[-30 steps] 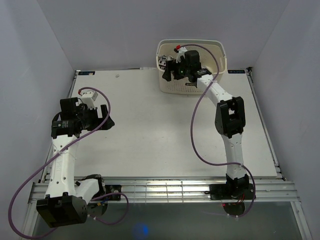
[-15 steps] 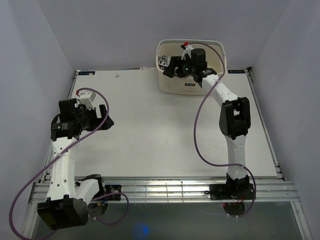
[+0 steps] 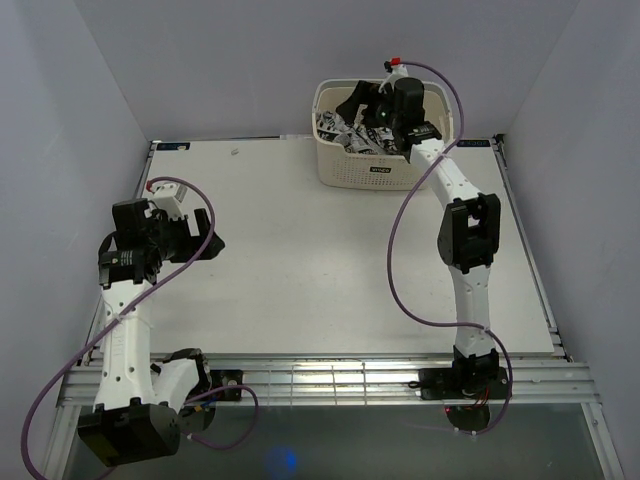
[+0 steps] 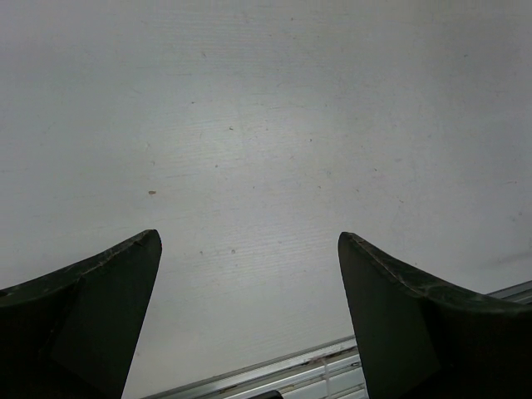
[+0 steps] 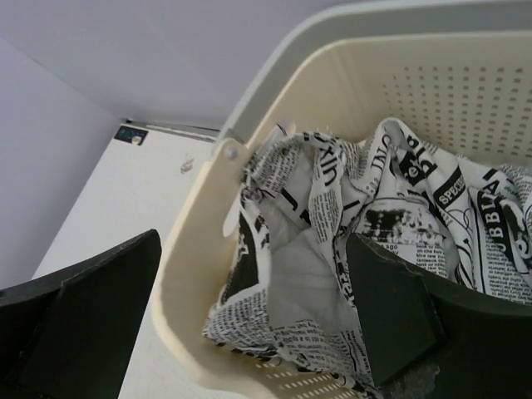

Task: Fold and stack the trousers
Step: Grab the trousers from the pile

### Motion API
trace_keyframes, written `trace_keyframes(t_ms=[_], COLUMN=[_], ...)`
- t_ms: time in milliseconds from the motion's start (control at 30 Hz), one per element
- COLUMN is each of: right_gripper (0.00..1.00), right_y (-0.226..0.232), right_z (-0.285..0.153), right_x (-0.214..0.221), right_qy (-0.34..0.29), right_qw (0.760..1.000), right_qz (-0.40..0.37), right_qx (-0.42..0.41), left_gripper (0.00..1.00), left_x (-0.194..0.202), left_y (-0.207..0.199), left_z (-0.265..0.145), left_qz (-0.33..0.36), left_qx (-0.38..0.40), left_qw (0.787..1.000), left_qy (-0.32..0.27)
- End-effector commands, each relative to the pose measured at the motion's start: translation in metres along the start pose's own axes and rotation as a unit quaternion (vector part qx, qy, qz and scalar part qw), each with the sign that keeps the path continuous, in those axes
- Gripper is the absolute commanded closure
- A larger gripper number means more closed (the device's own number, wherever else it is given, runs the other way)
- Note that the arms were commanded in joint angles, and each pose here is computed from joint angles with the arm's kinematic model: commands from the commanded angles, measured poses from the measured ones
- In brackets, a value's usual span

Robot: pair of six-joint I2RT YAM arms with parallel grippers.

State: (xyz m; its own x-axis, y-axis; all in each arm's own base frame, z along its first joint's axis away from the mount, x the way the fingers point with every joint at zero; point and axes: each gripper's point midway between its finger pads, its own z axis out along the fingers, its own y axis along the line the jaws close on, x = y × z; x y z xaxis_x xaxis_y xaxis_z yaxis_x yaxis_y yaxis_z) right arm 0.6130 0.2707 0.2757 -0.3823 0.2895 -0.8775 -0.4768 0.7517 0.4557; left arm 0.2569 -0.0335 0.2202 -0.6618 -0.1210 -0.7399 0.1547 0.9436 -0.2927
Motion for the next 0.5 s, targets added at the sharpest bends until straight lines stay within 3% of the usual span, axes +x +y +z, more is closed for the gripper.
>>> trace_keyframes(t_ms=[0,233,400,467], right_gripper=[0.03,0.01,0.15,0.26], right_y=[-0.011,-0.017,-0.029,-0.036], right_z=[0.018,0.040,0.049,0.051], right_x=[0.026,0.068,0.100,0.110], right_qy=[0.010,0.039,0.068,0.075], right_qw=[1.000,0.998,0.997,0.996], right_qz=[-0.006,-0.042,-0.049,-0.052], right_qx=[0.007,0.001,0.003,0.009], left_gripper=[0.02,0.02,0.02,0.02], left_x=[-0.006,-0.008,-0.009,-0.009], left_y=[-0.003,0.000,0.000,0.001], left_z=[-0.007,-0.009,-0.011,-0.011], left_qz=[0.002,-0.001,-0.001,-0.003], left_qx=[0.003,-0.001,-0.004,-0.007], left_qw=[1.000,1.000,0.999,0.999], left_qy=[-0.022,-0.028,-0.033,-0.034])
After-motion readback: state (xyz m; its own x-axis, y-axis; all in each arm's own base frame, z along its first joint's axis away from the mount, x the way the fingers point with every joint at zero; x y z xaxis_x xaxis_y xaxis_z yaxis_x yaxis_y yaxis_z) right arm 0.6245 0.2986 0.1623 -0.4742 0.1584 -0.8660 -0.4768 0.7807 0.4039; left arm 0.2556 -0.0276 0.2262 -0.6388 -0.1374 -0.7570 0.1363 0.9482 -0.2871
